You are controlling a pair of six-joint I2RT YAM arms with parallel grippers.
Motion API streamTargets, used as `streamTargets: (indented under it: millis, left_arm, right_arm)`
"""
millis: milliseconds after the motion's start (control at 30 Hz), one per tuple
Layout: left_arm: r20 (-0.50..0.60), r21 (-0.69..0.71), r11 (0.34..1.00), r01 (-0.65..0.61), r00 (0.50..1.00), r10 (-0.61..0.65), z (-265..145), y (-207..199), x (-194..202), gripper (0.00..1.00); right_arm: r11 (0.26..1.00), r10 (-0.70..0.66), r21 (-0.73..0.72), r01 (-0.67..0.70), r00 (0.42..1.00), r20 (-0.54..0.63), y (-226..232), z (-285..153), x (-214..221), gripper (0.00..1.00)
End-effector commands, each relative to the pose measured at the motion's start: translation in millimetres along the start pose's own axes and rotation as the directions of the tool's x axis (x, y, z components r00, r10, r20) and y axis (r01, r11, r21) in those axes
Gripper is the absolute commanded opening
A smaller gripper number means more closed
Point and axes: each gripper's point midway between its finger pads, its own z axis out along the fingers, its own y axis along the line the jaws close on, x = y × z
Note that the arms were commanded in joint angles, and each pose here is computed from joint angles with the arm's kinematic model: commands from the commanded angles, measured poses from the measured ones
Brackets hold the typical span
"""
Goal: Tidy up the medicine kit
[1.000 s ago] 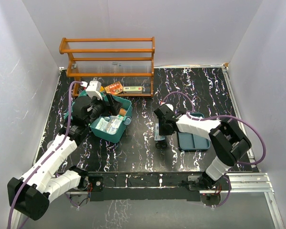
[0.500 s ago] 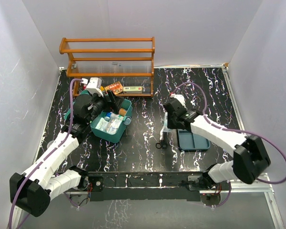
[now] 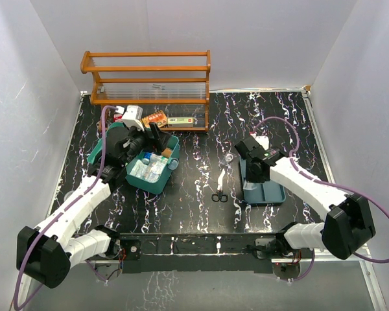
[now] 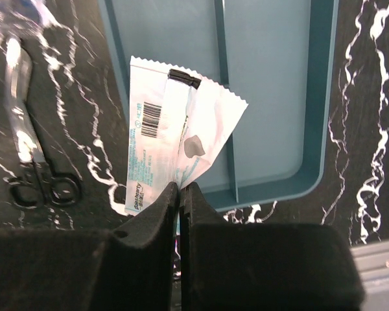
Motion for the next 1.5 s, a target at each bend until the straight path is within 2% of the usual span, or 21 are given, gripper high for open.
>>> streamTargets:
  millis: [0, 133, 267, 400, 767, 900, 1167, 1467]
  left_arm:
    - [0.030, 0.026, 0.999, -0.019, 0.999, 0.018, 0.7, -2.9, -5.7, 0.74]
    - [0.028, 0.020, 1.000, -0.024, 0.999, 0.024, 0.9, -1.7, -5.1, 0.74]
    - [0.026, 0.015, 1.000, -0.027, 0.999, 0.026, 0.6, 0.1, -2.8, 0.75]
    - [0.029, 0.010, 1.000, -0.029, 0.999, 0.029, -0.2, 1.1, -3.3, 0.75]
    - [0.027, -0.007, 0.999, -0.047, 0.999, 0.047, -3.1, 3.8, -4.2, 0.75]
    - [0.023, -0.012, 0.999, -0.048, 0.999, 0.048, -4.6, 4.9, -2.9, 0.75]
    - [0.028, -0.014, 0.999, -0.047, 0.998, 0.048, -7.0, 5.3, -3.0, 0.75]
    - [0.023, -0.011, 0.999, -0.046, 0.999, 0.047, -6.3, 4.8, -1.9, 0.75]
  right_arm:
    - [0.998, 0.009, 0.066, -0.004, 0.997, -0.077, -12.4, 3.4, 20.2, 0.00]
    - [0.992, -0.007, 0.128, 0.021, 0.994, -0.113, -17.8, 12.2, 24.1, 0.00]
    - [0.989, -0.038, 0.134, 0.064, 0.981, -0.188, -13.6, 21.8, 34.4, 0.00]
    - [0.987, -0.065, 0.129, 0.092, 0.977, -0.203, -8.0, 33.3, 34.3, 0.00]
    - [0.987, -0.135, -0.104, 0.124, 0.985, -0.106, 57.0, 59.0, -6.2, 0.00]
    - [0.984, -0.143, -0.122, 0.132, 0.987, -0.080, 63.6, 59.6, -15.9, 0.00]
    - [0.995, -0.101, -0.028, 0.098, 0.985, -0.139, 36.7, 36.4, -4.6, 0.00]
    - [0.992, -0.102, -0.090, 0.084, 0.972, -0.214, 48.2, 30.5, 5.2, 0.00]
